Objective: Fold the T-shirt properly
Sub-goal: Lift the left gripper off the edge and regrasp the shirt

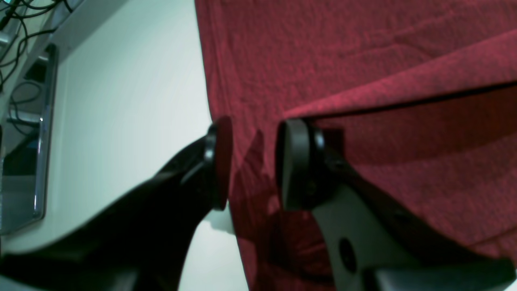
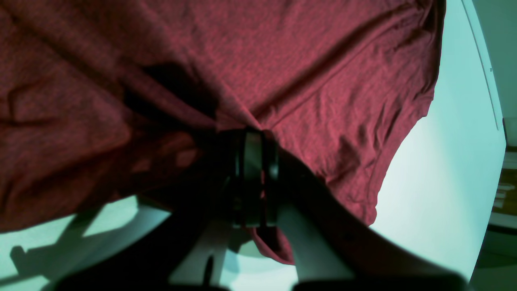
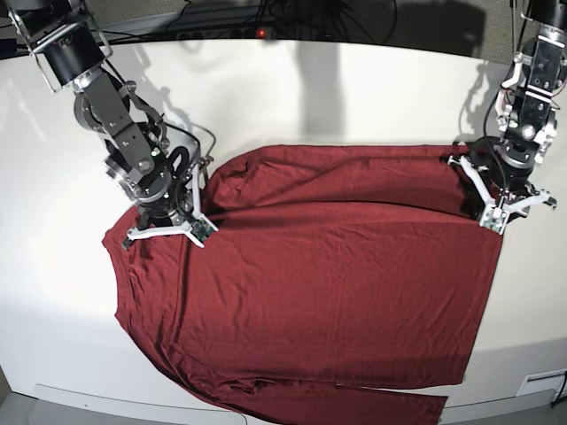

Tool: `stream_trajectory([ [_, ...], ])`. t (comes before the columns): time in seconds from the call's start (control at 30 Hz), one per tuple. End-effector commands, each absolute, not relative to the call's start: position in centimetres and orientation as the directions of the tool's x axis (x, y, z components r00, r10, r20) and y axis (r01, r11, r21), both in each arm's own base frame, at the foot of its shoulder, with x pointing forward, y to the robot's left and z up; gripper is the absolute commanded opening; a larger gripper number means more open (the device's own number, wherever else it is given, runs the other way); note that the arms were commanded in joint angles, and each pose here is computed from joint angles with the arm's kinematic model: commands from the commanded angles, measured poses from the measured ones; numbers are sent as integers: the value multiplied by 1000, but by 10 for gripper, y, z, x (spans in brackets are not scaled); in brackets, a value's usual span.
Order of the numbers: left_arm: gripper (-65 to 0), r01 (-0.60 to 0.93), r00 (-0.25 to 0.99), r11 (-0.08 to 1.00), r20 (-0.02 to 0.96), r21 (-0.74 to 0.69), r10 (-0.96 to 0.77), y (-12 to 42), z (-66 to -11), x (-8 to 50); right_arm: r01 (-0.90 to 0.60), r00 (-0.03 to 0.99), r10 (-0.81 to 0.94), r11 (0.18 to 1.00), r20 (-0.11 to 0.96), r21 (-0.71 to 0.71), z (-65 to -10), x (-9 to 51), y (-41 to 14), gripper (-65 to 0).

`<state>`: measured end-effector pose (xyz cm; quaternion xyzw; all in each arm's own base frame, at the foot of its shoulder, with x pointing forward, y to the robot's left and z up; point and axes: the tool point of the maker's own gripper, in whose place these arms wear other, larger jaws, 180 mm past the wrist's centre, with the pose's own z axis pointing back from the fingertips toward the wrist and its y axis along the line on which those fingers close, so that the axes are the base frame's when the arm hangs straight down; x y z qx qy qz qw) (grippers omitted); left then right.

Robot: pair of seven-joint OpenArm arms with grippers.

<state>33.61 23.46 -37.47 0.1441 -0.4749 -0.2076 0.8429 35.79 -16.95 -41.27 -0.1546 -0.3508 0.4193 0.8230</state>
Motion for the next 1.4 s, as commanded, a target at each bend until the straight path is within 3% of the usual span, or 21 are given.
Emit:
stream_trajectory([
  [0.0, -448, 192, 421, 863, 755, 467, -503, 239, -358, 346, -546, 377, 797, 602, 472, -583, -395, 373, -173, -650],
  [0.07, -448, 191, 421, 861, 754, 470, -505, 240, -357, 347, -541, 374, 796, 604, 475, -586, -393, 375, -173, -640],
  [0.17, -448, 191, 423, 861, 753, 470, -505, 240, -358, 347, -534, 369, 795, 605, 481, -590, -389, 378, -173, -449],
  [0.23, -448, 192, 433, 858, 743, 477, -510, 242, -359, 346, -531, 367, 795, 605, 483, -593, -388, 380, -173, -401],
  [0.53, -448, 212, 434, 701, 577, 681, -692, 261, -356, 345, -511, 373, 787, 616, 491, -599, -385, 382, -175, -401],
  [0.6, -448, 233, 452, 714, 576, 660, -681, 260, -361, 343, -511, 372, 788, 616, 491, -600, -385, 382, -175, -401],
  [0.7, -448, 334, 516, 788, 599, 518, -613, 242, -378, 339, -511, 372, 788, 616, 491, -600, -385, 382, -175, -401],
  [0.83, -448, 302, 553, 884, 690, 357, -467, 229, -368, 353, -512, 373, 786, 617, 492, -598, -385, 382, -175, -401],
  [0.97, -448, 278, 570, 907, 705, 318, -422, 228, -353, 369, -512, 375, 786, 617, 491, -597, -385, 382, -175, -401],
  [1.13, -448, 279, 620, 912, 669, 301, -410, 231, -361, 363, -511, 372, 793, 609, 483, -607, -385, 382, -178, -402],
  [1.37, -448, 402, 656, 842, 528, 360, -539, 253, -382, 327, -500, 346, 809, 587, 475, -636, -369, 385, -187, -402],
])
